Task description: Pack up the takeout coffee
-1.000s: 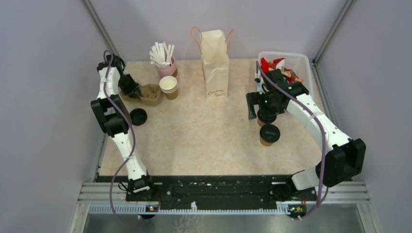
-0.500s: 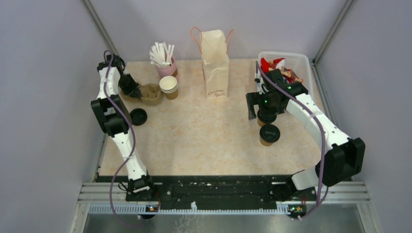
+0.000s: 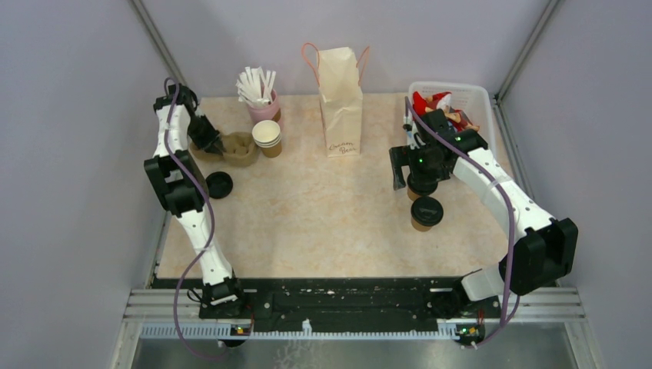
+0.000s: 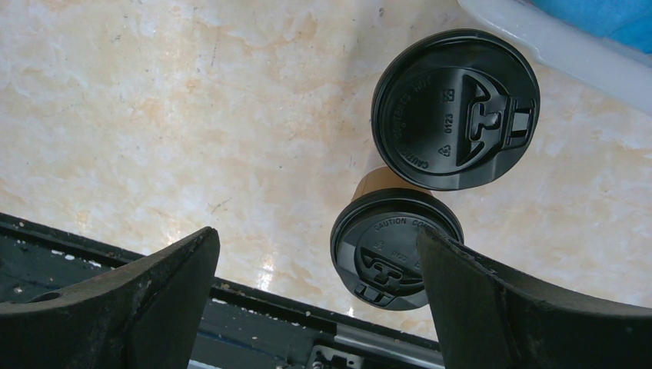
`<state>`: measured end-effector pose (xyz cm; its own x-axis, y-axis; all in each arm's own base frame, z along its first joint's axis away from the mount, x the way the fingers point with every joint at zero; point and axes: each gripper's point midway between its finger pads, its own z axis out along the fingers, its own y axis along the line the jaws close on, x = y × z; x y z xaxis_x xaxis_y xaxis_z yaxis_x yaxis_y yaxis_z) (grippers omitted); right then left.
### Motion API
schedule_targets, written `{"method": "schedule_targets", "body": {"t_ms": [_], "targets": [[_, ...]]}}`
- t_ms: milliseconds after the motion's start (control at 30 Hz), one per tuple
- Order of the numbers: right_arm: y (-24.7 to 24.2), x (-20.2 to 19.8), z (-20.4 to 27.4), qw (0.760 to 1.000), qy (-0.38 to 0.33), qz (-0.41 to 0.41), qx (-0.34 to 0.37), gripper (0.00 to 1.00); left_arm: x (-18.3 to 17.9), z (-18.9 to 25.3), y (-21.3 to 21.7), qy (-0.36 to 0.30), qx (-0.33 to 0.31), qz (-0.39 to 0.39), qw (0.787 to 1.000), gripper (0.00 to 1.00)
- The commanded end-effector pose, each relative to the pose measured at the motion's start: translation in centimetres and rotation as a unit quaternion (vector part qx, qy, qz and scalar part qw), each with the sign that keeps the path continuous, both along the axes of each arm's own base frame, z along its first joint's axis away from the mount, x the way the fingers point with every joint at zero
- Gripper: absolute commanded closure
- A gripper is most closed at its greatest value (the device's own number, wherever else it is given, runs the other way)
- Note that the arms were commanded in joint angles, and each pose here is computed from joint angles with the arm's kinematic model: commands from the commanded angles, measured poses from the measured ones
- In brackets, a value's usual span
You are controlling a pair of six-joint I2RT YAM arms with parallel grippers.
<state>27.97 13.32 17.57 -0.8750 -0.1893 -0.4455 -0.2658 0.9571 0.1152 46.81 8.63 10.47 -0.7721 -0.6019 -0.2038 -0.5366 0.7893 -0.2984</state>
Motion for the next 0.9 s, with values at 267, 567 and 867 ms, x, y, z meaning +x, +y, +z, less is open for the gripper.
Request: {"method": "schedule_targets", "body": {"t_ms": [267, 567, 867], "targets": [[0.2, 0.8, 0.7, 1.0, -0.019, 0.002, 0.005, 0.01, 0.8, 0.2, -0.3, -0.007, 0.01, -0.004, 1.0, 0.83], [0.2, 0.8, 0.6, 1.0, -0.017, 0.003, 0.005, 0.01, 0.9, -0.5, -0.6, 0.0, 0.018, -0.005, 1.0, 0.8], [0.2, 0.8, 0.6, 1.0, -0.018, 0.001, 0.004, 0.01, 1.1, 0.2, -0.4, -0.005, 0.03, -0.008, 1.0, 0.91]]}}
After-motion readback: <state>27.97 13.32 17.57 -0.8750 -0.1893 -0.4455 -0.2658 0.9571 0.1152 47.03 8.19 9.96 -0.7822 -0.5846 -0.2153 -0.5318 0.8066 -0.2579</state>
